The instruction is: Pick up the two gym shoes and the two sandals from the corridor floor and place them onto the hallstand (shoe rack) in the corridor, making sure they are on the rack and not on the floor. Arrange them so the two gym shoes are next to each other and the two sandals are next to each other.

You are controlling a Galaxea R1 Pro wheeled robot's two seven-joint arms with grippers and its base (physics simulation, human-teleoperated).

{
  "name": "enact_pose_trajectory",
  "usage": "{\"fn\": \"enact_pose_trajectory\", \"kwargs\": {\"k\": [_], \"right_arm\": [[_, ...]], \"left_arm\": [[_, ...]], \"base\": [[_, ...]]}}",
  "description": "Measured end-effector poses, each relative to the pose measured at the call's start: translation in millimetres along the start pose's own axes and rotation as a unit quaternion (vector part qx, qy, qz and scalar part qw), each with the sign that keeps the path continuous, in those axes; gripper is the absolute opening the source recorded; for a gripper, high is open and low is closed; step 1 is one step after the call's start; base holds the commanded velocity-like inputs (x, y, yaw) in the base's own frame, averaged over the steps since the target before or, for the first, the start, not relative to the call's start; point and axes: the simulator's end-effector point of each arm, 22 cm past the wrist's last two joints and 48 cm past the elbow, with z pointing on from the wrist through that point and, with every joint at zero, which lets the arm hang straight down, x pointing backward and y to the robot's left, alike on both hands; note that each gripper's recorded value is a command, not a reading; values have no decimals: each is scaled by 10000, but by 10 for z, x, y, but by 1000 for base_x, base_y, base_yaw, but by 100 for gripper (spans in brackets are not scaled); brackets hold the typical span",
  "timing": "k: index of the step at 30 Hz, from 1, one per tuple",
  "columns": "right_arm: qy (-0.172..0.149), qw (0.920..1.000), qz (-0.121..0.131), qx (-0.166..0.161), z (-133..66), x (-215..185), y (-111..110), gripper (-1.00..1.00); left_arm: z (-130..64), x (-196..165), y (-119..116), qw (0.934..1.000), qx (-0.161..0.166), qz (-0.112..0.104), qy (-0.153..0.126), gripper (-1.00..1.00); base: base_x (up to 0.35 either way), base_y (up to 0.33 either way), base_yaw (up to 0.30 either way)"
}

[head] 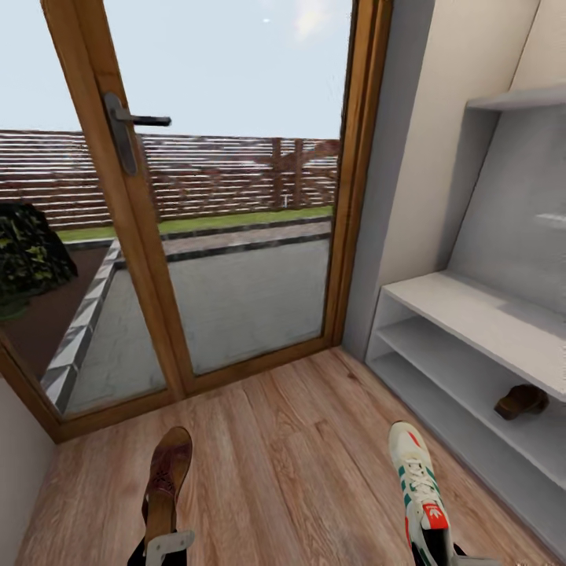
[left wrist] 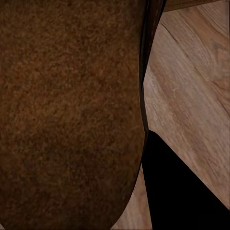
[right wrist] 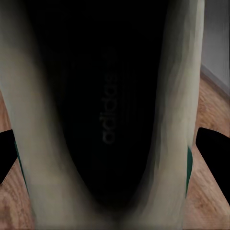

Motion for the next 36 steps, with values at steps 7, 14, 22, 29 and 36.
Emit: {"fn": "enact_pose_trajectory", "kwargs": {"k": [7, 14, 22, 29, 36], "right_arm": [[0, 10000, 0, 0, 0, 0, 0, -100], [0, 10000, 0, 0, 0, 0, 0, -100], [0, 10000, -1, -2, 1, 0, 1, -100], [0, 10000, 0, 0, 1, 0, 0, -100], [1, 10000, -1, 0, 1, 0, 0, -100]], "left_arm": [[1, -4, 0, 10000, 0, -1, -4, -100], [1, 0, 0, 10000, -1, -1, 1, -100], [2, 1, -1, 10000, 0, 1, 1, -100], [1, 4, 0, 10000, 0, 2, 6, -100], [2, 1, -2, 10000, 2, 1, 2, -100]], "base": [[144, 304, -262], [104, 301, -262], [13, 37, -262], [1, 3, -262], [0, 0, -262]]}}
